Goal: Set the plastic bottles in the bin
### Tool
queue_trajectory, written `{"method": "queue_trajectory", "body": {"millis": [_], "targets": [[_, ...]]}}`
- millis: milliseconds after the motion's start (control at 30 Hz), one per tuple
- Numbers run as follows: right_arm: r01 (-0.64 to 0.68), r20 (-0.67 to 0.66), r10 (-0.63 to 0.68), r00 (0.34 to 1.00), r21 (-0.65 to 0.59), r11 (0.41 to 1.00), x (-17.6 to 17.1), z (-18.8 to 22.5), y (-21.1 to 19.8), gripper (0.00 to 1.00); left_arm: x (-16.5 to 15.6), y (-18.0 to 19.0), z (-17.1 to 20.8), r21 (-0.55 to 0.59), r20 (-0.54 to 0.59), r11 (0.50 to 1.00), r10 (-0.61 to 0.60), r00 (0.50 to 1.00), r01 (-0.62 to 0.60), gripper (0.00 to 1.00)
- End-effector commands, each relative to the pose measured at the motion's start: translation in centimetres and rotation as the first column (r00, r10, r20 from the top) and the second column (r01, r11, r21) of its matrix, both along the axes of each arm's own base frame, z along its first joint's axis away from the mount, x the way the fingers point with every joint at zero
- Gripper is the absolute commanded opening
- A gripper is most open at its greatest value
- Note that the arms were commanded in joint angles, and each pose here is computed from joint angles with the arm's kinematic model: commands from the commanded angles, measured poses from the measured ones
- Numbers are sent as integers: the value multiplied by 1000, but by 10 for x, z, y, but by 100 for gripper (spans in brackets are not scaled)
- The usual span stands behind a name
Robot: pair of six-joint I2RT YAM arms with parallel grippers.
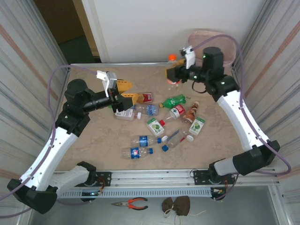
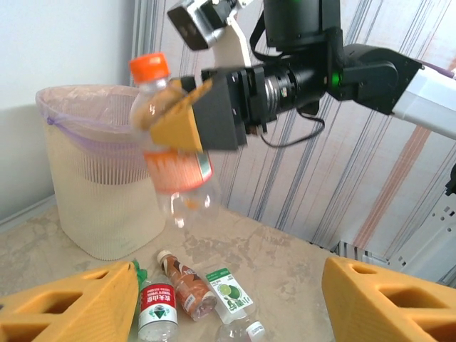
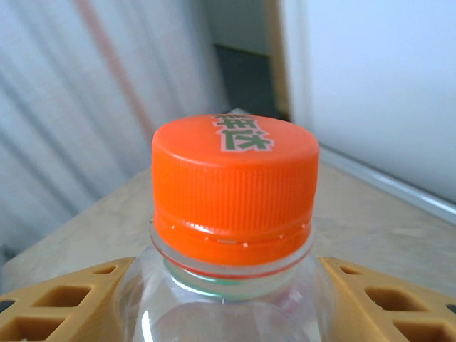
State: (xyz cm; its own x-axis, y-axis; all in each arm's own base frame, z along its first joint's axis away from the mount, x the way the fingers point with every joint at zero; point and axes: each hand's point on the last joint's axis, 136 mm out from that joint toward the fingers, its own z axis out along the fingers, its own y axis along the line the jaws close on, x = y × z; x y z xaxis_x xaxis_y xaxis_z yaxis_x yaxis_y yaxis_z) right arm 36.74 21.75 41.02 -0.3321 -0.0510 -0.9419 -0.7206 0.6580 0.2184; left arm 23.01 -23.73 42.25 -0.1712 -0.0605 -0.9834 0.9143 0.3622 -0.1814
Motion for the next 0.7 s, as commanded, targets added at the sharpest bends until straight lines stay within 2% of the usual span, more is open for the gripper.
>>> {"method": "queue_trajectory", "body": {"millis": [0,200,367,600,667], "targets": [[185,4,-185,983,50,982,24,29,-48,55,-6,1,3,-5,25,1000,-1,1000,2,68],[423,-29,-422,906,80,902,76,39,-127,54,-6,2,2,-5,22,1000,1,1000,-1,68],[535,-22,-535,845,74,842,113,50,-172,55,-6,4,0,-5,21,1000,13,1000,-13,68],[656,-35,-657,753,-37,754,161,22,-217,55,-4,7,-6,1,6,999,39,999,-39,68],[697,-33,-701,713,-83,712,175,9,-231,55,-3,7,-10,4,1,999,48,999,-48,68]]}}
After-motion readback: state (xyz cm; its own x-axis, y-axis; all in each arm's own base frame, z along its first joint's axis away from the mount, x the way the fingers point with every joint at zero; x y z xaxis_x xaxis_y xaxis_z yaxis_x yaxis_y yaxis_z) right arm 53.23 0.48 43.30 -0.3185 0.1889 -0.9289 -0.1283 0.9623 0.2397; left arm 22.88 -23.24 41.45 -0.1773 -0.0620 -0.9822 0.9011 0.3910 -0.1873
